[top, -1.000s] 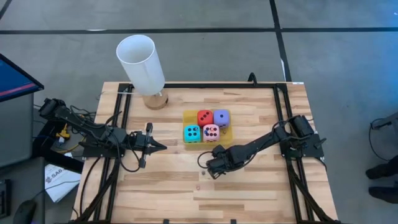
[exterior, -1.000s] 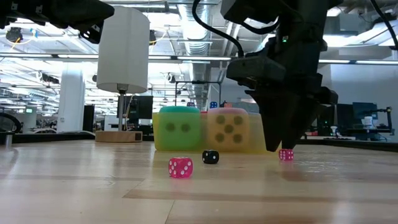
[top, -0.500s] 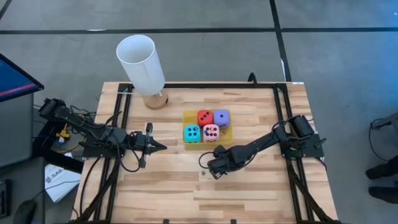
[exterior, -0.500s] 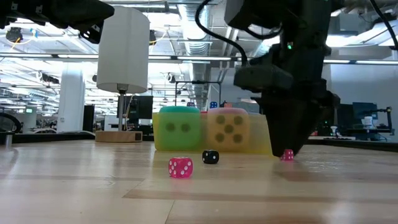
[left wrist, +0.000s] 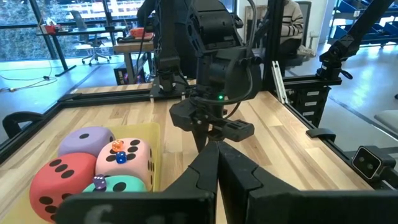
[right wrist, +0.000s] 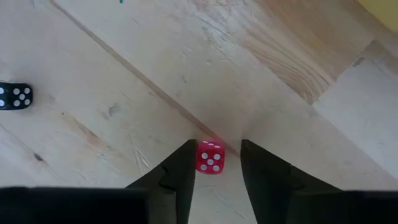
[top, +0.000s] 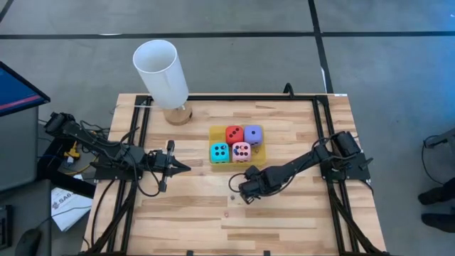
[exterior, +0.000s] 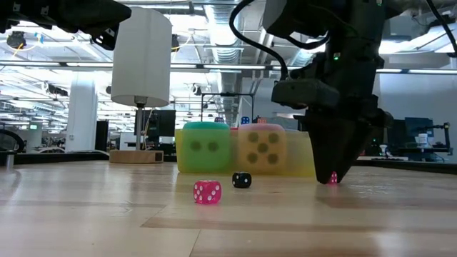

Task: Pick & Place Dice
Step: Put the top small pink dice into the yellow bin

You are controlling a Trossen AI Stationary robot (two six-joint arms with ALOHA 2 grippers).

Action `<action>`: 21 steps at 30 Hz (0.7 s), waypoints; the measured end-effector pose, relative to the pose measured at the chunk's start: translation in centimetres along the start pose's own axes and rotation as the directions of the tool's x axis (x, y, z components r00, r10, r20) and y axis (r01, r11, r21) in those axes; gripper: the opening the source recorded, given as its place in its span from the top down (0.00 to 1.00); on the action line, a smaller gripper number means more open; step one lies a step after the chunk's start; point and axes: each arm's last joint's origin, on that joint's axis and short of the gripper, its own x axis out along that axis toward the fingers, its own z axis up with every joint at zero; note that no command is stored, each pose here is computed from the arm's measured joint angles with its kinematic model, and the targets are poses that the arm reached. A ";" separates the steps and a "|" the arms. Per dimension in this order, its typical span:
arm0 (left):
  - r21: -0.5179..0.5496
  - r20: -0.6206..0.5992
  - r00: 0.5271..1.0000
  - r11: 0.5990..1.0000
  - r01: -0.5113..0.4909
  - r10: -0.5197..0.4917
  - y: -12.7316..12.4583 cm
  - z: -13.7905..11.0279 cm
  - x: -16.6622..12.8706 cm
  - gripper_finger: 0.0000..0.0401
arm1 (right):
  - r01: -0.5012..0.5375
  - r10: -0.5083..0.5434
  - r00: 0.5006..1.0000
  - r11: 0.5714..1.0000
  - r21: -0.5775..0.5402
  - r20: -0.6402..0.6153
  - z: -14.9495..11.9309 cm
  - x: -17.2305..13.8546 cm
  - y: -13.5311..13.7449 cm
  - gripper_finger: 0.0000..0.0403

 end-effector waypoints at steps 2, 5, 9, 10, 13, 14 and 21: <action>0.000 0.000 1.000 1.000 0.000 0.000 0.0 0.0 0.0 1.00 | 0.001 -0.001 1.000 1.000 0.006 -0.001 0.0 0.0 0.0 0.72; 0.000 0.000 1.000 1.000 0.000 0.000 0.0 0.0 0.0 1.00 | 0.008 -0.008 1.000 1.000 0.008 -0.008 0.1 -0.2 0.1 0.76; 0.000 0.000 1.000 1.000 0.000 0.000 0.0 0.0 0.0 1.00 | 0.009 -0.009 1.000 1.000 -0.008 -0.009 0.2 -0.3 0.3 0.81; 0.000 0.000 1.000 1.000 0.000 0.000 0.0 0.0 0.0 1.00 | 0.004 -0.004 1.000 1.000 -0.015 -0.008 0.2 -0.4 0.4 0.82; 0.000 0.000 1.000 1.000 0.000 0.000 0.0 0.0 0.0 1.00 | -0.018 0.018 1.000 1.000 -0.024 -0.004 0.3 -0.5 0.7 0.86; 0.000 0.000 1.000 1.000 0.000 0.000 0.0 0.0 0.0 1.00 | -0.019 0.019 1.000 0.999 -0.038 -0.004 0.3 -0.6 0.7 0.87; 0.000 0.000 1.000 1.000 0.000 0.000 0.0 0.0 0.0 1.00 | -0.023 0.023 1.000 0.997 -0.075 0.008 0.9 -1.7 0.7 0.85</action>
